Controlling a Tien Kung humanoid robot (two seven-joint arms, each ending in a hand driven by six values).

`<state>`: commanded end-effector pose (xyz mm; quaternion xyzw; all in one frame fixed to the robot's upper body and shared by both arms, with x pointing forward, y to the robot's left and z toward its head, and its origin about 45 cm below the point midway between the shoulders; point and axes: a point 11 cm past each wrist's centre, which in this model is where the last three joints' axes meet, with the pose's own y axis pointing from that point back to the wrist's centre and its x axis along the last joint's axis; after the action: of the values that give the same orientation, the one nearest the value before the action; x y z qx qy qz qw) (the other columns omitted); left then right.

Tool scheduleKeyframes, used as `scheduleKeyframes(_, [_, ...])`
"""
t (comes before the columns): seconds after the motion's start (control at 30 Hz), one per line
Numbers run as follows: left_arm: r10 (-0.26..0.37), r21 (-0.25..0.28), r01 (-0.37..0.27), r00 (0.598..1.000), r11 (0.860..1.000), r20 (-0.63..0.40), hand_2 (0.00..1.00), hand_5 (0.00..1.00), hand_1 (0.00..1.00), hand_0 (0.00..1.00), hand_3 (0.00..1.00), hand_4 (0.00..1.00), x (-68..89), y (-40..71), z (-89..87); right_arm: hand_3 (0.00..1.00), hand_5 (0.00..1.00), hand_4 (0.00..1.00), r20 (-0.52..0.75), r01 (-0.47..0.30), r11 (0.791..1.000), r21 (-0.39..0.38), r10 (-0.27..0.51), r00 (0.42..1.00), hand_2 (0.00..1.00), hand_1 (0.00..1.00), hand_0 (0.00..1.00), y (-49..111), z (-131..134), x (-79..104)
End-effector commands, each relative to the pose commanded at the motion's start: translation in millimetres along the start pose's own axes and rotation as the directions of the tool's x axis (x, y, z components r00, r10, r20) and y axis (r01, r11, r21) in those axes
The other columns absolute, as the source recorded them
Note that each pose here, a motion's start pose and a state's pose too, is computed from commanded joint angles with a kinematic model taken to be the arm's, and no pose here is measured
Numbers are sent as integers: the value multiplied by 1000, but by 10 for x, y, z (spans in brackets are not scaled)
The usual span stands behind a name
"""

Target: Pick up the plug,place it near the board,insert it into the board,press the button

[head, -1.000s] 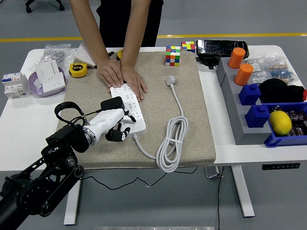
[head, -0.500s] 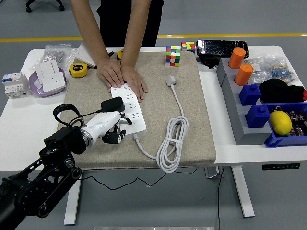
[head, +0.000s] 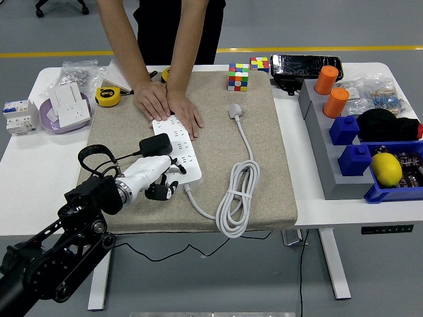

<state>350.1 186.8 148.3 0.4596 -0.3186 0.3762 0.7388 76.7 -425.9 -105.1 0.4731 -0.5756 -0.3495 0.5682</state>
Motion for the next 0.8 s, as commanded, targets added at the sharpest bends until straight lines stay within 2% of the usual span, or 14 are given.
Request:
scheduleKeyframes(0.13, [37,-8,-37,999,999,-17,149,2,24,175,659,500,88,20,6,757,798,998,-1,0,1000,-2,0,1000,740,745,818,0,11,-1])
scheduleKeyframes(0.27, [93,-24,-94,995,995,-44,155,2,34,190,650,504,258,47,30,758,798,998,-1,0,1000,-2,0,1000,740,744,818,0,10,-2])
scheduleKeyframes(0.4, [172,-46,-176,982,983,-82,155,2,34,190,650,504,460,62,43,758,798,998,-1,0,1000,-1,0,1000,740,744,818,0,6,0])
scheduleKeyframes(0.43, [206,-51,-212,973,976,-101,155,2,34,190,650,504,535,56,30,758,798,998,0,0,1000,-1,0,1000,740,744,818,0,1,0])
scheduleKeyframes(0.47, [230,-53,-237,967,970,-111,221,2,146,243,572,633,582,54,18,757,798,998,0,0,1000,0,0,1000,740,745,818,0,-2,0])
scheduleKeyframes(0.63, [270,-27,-281,941,959,-204,221,2,146,243,572,633,709,-5,-91,757,798,998,2,1,1000,0,-1,1000,740,745,818,0,-7,-5])
scheduleKeyframes(0.67, [275,-23,-286,936,958,-221,296,25,299,331,424,829,716,-20,-110,757,797,998,2,1,1000,0,-1,1000,740,745,818,0,-6,-5])
scheduleKeyframes(0.8, [270,-6,-286,913,958,-306,296,25,299,331,424,829,671,-92,-194,757,797,998,3,1,1000,1,-1,1000,740,745,818,0,-11,-5])
